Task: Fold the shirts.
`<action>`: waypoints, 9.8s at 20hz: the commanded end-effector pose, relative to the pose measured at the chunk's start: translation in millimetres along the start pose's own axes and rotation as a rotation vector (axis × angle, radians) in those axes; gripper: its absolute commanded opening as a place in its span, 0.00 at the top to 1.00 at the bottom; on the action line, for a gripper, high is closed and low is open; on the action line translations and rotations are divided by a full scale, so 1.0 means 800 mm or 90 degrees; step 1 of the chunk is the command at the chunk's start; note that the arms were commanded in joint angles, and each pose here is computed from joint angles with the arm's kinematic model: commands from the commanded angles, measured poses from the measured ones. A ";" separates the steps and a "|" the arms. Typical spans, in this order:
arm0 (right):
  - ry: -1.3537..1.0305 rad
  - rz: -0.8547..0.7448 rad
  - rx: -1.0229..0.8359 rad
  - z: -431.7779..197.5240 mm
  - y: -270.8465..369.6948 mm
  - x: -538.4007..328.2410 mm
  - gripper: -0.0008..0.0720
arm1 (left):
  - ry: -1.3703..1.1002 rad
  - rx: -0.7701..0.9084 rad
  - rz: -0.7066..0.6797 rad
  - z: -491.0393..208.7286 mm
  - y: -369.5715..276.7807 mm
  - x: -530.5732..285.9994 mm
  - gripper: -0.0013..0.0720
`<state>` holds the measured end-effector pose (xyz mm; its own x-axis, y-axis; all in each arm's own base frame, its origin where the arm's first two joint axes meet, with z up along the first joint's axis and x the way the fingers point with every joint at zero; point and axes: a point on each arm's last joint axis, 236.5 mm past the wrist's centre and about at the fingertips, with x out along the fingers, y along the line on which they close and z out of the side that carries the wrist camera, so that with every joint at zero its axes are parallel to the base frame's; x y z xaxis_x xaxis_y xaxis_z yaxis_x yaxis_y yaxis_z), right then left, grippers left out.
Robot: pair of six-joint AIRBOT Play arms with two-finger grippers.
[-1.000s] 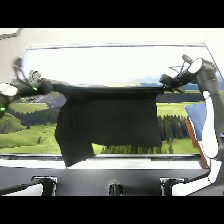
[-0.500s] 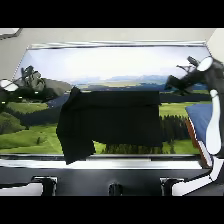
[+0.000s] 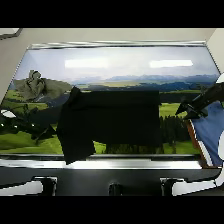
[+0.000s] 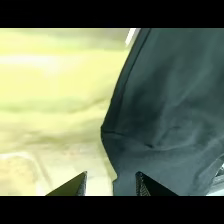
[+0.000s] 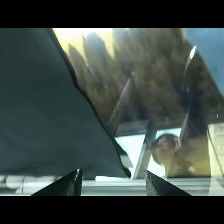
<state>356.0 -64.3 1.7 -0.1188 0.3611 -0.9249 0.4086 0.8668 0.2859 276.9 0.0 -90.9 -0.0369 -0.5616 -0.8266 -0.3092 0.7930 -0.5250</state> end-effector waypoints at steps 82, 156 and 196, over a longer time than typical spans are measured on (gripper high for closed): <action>-0.401 -0.060 -0.056 0.210 0.043 0.023 0.94 | -0.104 0.186 0.031 0.145 -0.160 0.029 0.94; -0.324 -0.007 -0.053 0.130 0.049 -0.022 0.94 | -0.311 0.127 -0.150 0.141 -0.201 -0.110 0.95; -0.229 0.333 -0.131 0.096 0.219 -0.029 0.94 | -0.213 0.401 -0.226 0.082 -0.463 0.010 0.94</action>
<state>524.7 29.6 1.4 0.4027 0.5876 -0.7018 0.2502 0.6669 0.7019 455.0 -233.5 123.0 0.3113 -0.7844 -0.5365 0.3629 0.6199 -0.6957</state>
